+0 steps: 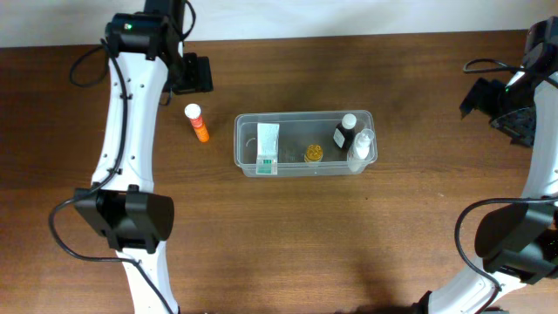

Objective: Pack container
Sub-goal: 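Raise the left gripper and move it to the orange tube, then lower the left gripper around the orange Redoxon tube and close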

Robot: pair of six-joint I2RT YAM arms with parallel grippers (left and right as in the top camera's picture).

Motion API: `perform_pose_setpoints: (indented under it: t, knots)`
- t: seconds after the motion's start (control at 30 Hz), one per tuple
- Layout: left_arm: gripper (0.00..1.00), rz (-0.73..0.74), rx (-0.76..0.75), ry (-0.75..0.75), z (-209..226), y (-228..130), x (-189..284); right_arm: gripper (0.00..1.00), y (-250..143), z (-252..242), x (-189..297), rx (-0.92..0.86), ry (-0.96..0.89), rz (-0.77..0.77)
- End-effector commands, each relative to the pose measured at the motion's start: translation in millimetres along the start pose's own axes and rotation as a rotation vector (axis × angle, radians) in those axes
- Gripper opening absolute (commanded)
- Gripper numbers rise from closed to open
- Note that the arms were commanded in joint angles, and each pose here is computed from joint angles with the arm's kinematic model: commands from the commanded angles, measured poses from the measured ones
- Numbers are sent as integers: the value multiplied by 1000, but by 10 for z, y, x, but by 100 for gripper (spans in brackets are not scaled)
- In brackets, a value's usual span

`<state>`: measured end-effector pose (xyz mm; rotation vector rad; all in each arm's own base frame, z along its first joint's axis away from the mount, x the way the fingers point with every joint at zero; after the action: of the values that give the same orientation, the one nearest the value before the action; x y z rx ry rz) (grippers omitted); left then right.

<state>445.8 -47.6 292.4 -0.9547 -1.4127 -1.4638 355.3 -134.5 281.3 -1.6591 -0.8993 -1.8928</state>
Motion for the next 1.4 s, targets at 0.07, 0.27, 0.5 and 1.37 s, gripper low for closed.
perform_pose_setpoints:
  t: [0.07,0.27,0.5,1.37]
  knots:
    - [99,1,-103,-111,-112,13,-56,98,0,-10,33,-4,5,-9]
    - [99,21,-102,-109,-125,-4,-203,98,0,-10,33,-4,5,-9]
    - [99,74,-103,-103,-131,-85,-426,98,0,-10,33,-4,5,-9]
    - [99,94,-105,-94,-169,-153,-899,98,0,-10,33,-4,5,-9]
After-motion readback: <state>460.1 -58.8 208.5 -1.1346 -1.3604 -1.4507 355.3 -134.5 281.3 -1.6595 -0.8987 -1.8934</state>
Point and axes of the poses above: each gripper's point midway between its finger pads, its own x axis back along the fingers, its own z axis along the line the jaws close on, y = z × x, the point moved 8 cm from there along x, back along the fingers, and after that the axes turned 5 degrees about -x, right-handed, at the moved point
